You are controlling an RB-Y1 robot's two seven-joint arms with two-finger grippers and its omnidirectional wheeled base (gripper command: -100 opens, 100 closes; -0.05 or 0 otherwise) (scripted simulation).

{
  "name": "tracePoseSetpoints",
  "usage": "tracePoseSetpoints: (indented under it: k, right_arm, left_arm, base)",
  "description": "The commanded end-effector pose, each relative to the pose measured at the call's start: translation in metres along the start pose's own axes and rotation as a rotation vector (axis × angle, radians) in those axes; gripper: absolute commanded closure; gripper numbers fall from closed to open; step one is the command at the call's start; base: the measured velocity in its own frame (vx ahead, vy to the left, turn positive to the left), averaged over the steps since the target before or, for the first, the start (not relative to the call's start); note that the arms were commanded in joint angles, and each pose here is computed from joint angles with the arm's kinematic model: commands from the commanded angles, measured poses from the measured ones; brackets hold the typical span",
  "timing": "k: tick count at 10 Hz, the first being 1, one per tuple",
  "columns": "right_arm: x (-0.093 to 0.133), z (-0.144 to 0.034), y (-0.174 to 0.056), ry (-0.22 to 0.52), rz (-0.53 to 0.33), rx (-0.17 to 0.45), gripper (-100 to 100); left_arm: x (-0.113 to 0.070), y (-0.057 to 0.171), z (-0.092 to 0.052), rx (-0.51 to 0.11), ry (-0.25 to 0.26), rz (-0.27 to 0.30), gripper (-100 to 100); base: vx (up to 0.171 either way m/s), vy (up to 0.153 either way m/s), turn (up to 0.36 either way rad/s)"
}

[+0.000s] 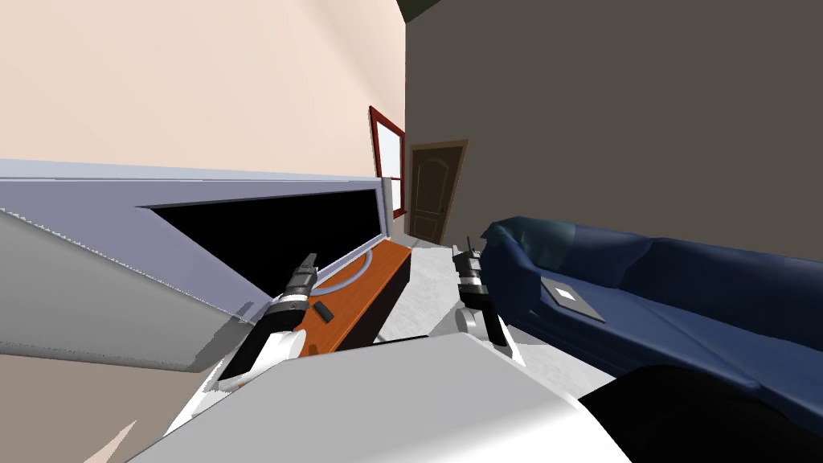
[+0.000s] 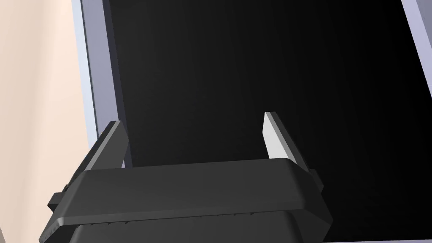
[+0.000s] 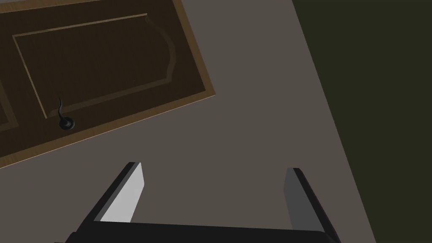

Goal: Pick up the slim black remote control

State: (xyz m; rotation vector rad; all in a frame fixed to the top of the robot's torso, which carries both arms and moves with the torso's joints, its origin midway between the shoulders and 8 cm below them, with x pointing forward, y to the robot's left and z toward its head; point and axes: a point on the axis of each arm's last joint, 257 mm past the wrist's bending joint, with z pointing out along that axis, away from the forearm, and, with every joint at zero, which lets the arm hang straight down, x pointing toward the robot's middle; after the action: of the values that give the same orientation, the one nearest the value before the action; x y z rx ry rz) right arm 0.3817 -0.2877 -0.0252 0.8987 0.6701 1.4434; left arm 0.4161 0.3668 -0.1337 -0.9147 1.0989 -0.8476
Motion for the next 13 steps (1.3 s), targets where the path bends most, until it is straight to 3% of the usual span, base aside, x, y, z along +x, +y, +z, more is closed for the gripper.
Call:
tracePoseSetpoints:
  k: [1, 2, 3, 5, 8, 13]
  right_arm:
    - [0.0, 0.0, 0.0, 0.0, 0.0, 0.0, 0]
    - [0.0, 0.0, 0.0, 0.0, 0.0, 0.0, 0]
    - [0.0, 0.0, 0.0, 0.0, 0.0, 0.0, 0]
    - [0.0, 0.0, 0.0, 0.0, 0.0, 0.0, 0]
    - [0.0, 0.0, 0.0, 0.0, 0.0, 0.0, 0]
    - [0.0, 0.0, 0.0, 0.0, 0.0, 0.0, 0]
  left_arm:
    - [0.001, 0.018, 0.004, -0.049, 0.005, 0.017, -100]
    - [-0.005, 0.043, 0.005, -0.112, 0.007, 0.048, -100]
    - [-0.005, 0.047, 0.004, -0.121, 0.009, 0.048, -100]
    - [-0.02, 0.09, 0.004, -0.237, 0.01, 0.106, -100]
    - [-0.026, 0.136, -0.005, -0.352, 0.022, 0.131, -100]
    - [-0.052, 0.207, -0.023, -0.56, 0.037, 0.192, -100]
  base:
    - [-0.01, 0.028, -0.093]
    - [-0.01, 0.032, -0.146]
    - [-0.008, 0.03, -0.097]
    - [-0.013, 0.045, -0.219]
    - [-0.016, 0.04, -0.142]
    - [-0.015, 0.033, -0.156]
